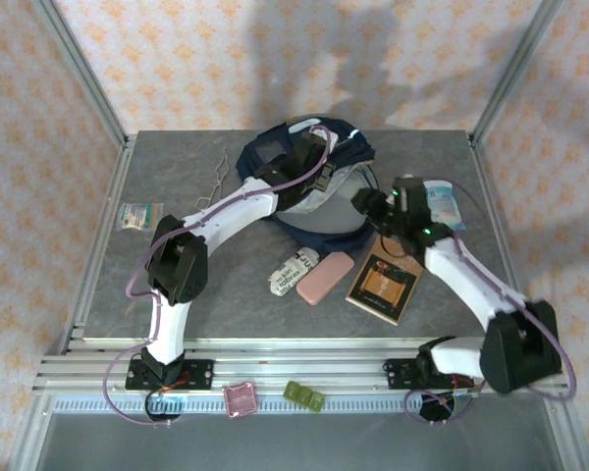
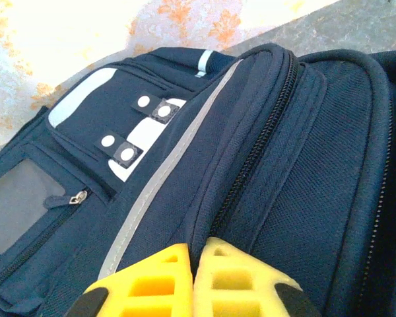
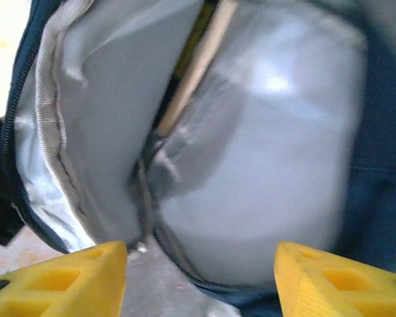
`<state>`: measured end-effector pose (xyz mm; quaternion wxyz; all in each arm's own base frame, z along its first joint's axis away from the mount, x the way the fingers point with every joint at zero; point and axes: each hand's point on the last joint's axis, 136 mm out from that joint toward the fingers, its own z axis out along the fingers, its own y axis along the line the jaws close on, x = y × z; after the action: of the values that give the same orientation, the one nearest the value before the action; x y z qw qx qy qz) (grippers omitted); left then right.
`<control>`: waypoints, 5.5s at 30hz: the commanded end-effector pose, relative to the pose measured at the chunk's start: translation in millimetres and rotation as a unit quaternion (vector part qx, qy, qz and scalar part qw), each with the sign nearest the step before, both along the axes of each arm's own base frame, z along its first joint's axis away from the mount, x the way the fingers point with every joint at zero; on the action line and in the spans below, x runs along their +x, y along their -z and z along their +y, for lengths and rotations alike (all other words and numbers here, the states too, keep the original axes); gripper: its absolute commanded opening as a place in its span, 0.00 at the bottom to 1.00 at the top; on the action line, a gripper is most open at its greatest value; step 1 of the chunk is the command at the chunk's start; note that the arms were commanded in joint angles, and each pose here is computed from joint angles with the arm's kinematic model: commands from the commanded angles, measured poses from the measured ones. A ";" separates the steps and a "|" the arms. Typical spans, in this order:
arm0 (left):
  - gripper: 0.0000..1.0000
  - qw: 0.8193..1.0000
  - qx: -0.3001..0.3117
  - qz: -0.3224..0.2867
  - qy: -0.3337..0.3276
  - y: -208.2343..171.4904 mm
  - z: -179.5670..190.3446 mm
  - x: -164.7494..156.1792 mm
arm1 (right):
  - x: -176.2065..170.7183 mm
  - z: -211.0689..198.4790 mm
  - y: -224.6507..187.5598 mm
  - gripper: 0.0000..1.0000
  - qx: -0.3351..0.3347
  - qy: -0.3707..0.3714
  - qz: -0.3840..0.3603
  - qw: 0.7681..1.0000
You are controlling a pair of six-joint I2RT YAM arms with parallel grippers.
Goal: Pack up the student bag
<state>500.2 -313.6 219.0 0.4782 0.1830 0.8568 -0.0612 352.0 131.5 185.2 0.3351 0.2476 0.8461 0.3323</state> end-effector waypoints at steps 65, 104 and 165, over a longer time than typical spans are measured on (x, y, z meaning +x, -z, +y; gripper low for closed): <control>0.42 0.941 -0.071 0.286 0.168 143.1 -137.1 -200.4 | -125.6 -113.9 169.9 0.60 -0.038 0.162 0.209 0.964; 0.16 0.917 -0.003 0.368 0.153 233.7 -147.8 -171.7 | -87.3 -54.9 82.7 0.50 0.136 0.037 -0.015 0.990; 0.84 0.813 -0.495 0.068 0.299 -115.7 29.8 -170.4 | -95.0 82.3 -183.6 0.00 0.153 -0.415 -0.243 0.864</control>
<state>350.7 -282.6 297.6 0.3767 0.1155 0.6988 -0.5970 274.2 203.0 330.9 0.2950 -0.0818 0.7458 0.5916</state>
